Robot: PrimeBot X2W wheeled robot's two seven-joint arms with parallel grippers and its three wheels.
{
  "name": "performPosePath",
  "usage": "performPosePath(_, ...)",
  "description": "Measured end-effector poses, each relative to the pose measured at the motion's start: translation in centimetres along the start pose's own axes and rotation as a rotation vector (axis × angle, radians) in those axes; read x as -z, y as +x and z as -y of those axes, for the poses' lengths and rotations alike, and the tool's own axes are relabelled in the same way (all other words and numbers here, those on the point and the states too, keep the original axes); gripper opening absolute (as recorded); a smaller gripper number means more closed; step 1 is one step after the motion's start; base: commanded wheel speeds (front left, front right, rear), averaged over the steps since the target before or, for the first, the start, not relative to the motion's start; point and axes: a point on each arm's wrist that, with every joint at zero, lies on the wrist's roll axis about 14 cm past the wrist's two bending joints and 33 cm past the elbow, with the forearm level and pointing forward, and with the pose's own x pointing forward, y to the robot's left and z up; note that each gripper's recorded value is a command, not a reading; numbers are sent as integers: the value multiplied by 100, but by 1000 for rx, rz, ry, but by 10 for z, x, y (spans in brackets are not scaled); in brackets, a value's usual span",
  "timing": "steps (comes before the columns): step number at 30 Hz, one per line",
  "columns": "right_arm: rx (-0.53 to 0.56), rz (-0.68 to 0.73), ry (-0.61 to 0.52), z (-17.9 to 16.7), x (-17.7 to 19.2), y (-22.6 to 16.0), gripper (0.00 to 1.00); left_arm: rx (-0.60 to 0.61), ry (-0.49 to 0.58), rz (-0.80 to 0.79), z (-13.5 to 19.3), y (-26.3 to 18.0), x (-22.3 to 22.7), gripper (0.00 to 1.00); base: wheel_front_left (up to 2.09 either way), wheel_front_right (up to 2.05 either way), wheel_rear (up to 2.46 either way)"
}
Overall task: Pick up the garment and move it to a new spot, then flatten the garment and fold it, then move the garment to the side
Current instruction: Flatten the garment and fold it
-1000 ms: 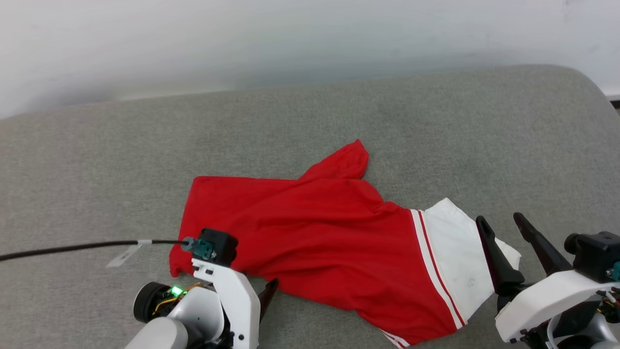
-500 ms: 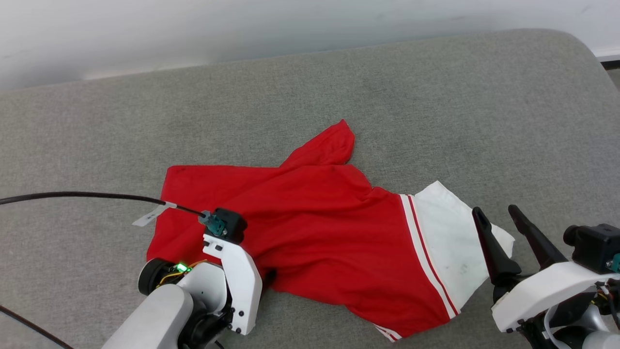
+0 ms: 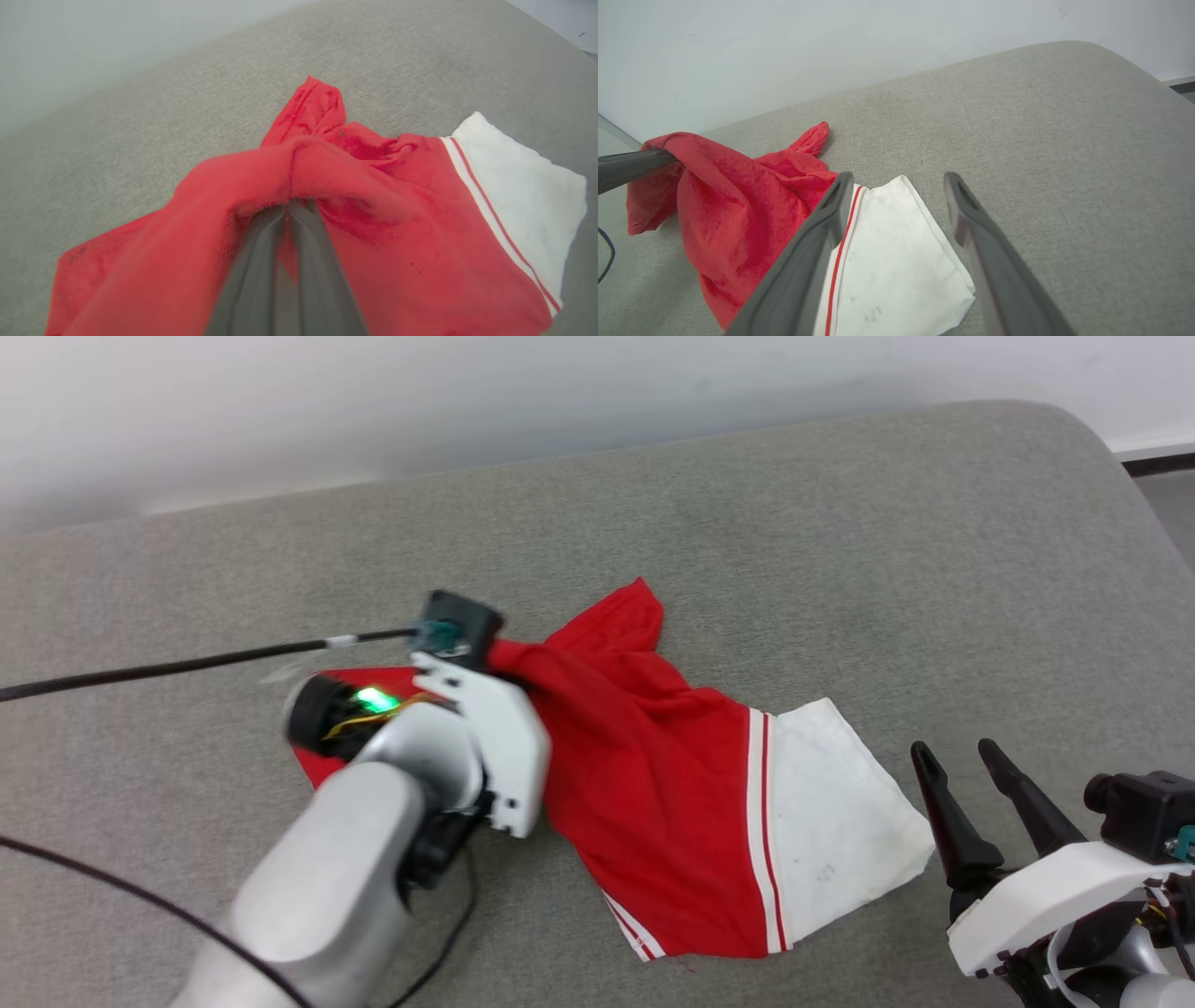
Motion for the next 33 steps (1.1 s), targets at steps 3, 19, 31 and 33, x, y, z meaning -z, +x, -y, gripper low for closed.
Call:
performPosePath(3,18,2,9,6,0,-3,100,96,41,18,36,9,-9,0,0,0,0)
performPosePath(19,41,29,3,13,-8,-2,100,387,100,-165,137,18,74,100,0,0,0)
performPosePath(31,-24,48,-11,-7,-19,-8,100,173,-71,37,90,-32,55,100,0,0,0)
performPosePath(33,-42,57,-14,-13,-23,-8,100,129,-100,54,78,-43,54,100,0,0,0)
